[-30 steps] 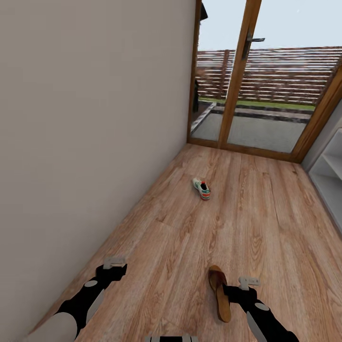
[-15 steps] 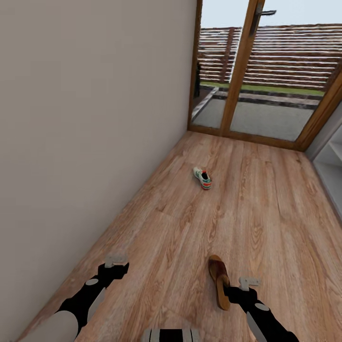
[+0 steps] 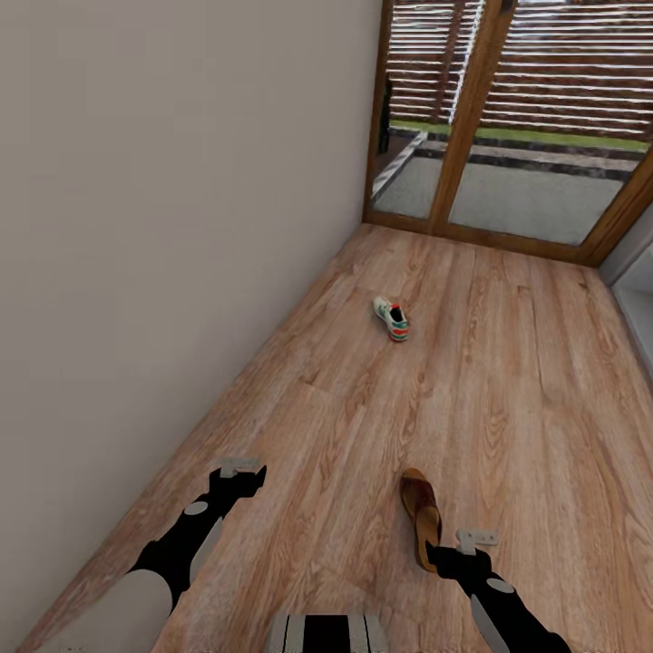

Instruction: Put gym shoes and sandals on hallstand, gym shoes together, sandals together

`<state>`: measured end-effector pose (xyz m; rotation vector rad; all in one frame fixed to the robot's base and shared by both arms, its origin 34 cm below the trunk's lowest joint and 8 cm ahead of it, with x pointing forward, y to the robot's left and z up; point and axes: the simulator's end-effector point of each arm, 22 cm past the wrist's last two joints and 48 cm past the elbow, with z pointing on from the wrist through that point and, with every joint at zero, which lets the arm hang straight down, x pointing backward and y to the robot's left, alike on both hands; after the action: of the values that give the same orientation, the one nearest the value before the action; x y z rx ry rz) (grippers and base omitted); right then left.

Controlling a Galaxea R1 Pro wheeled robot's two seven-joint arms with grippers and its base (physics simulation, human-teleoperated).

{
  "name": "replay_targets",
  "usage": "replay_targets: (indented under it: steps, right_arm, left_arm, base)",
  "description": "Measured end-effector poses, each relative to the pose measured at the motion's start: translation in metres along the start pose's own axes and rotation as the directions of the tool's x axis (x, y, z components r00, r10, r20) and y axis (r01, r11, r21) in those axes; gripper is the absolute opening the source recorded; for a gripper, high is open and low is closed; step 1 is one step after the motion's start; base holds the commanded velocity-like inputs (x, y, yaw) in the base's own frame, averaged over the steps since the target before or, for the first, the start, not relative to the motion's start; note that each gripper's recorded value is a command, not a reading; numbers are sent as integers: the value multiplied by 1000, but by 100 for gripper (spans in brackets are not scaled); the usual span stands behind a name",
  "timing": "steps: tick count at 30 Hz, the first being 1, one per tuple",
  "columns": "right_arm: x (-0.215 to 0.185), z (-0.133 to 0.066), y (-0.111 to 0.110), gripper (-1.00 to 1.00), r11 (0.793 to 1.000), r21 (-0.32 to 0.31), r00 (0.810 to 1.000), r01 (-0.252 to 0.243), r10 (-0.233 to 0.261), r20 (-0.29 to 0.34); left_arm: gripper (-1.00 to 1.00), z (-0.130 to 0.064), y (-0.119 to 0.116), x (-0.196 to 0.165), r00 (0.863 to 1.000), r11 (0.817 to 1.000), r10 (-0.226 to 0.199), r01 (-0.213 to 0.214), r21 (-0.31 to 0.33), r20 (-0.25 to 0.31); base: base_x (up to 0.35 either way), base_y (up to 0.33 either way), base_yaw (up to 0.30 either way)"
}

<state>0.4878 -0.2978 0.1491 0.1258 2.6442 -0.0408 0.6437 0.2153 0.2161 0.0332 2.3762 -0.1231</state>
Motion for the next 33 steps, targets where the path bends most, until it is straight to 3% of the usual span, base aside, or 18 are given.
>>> replay_targets:
  steps: [12,19,27,33]
  right_arm:
    - [34,12,-1,100,1000,7,998,8,-7,-65]
    - [26,13,1,100,1000,4,1000,12,-12,-28]
    - [6,12,0,100,1000,5,998,13,-14,63]
    - [3,12,-1,100,1000,6,997,15,-15,76]
  left_arm:
    - [100,18,-5,20,999,999,31,-30,17,-41]
    - [100,17,-5,24,998,999,37,-36,18,-44]
    - [100,17,-6,26,998,999,49,-49,14,-50]
    - [100,17,-7,27,998,999,49,-48,18,-50]
  base:
    - [0,0,99]
    - [0,0,37]
    - [1,0,3]
    - [154,0,0]
